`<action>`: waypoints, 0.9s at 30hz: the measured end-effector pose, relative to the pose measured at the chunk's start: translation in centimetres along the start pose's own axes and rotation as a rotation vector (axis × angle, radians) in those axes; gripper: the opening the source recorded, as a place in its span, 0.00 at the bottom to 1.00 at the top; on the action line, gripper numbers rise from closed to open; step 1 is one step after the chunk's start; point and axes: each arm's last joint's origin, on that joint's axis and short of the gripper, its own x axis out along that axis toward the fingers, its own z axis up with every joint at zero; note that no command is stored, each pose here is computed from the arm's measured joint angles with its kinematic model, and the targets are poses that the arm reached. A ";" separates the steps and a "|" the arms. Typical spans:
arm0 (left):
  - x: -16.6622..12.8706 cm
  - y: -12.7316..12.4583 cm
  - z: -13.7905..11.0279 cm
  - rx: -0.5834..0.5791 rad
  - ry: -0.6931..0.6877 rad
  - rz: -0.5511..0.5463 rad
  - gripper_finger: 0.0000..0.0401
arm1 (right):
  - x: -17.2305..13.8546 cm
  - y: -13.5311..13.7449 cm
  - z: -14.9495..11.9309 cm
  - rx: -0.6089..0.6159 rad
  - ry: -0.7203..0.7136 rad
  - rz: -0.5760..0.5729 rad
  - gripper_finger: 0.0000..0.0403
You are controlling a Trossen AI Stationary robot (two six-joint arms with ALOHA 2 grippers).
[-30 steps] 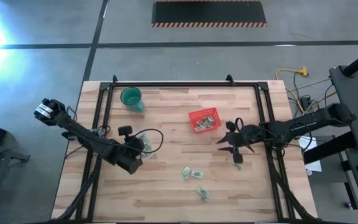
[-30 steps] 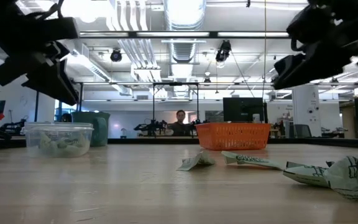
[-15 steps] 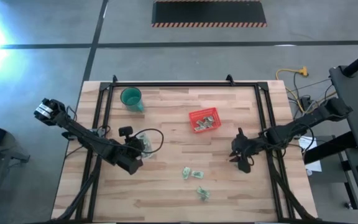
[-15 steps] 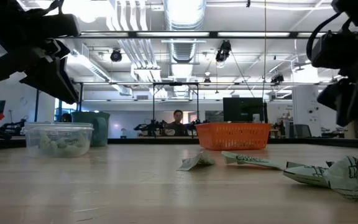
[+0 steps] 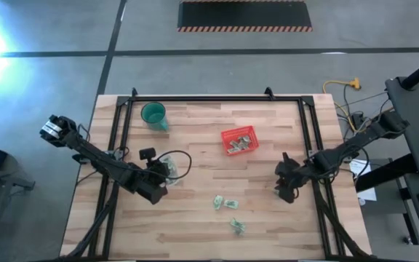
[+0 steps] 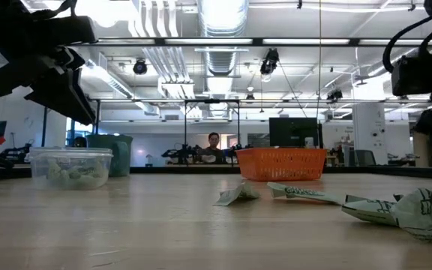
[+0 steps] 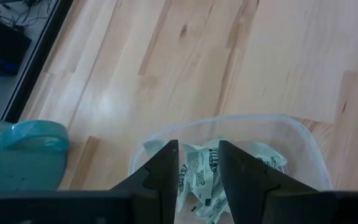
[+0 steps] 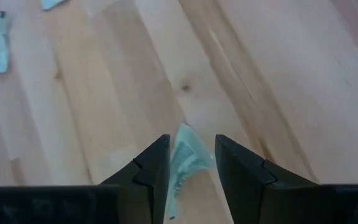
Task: Pick and place items into bin
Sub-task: Put the light green stevia packet into the orange bin
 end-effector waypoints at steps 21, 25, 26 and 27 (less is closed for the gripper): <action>0.0 0.0 0.0 -0.001 -0.002 -0.001 0.24 | 1.4 -0.3 -0.4 0.078 0.072 -0.099 0.29; 0.0 0.0 0.0 -0.001 -0.002 0.000 0.24 | 1.5 -0.2 -0.4 0.079 0.066 -0.089 0.29; 0.0 0.0 0.0 -0.001 -0.002 0.000 0.24 | 1.6 -0.1 -0.3 0.079 0.066 -0.088 0.29; 0.0 0.0 0.0 -0.001 -0.002 0.000 0.24 | 1.7 -0.1 -0.4 0.078 0.071 -0.089 0.29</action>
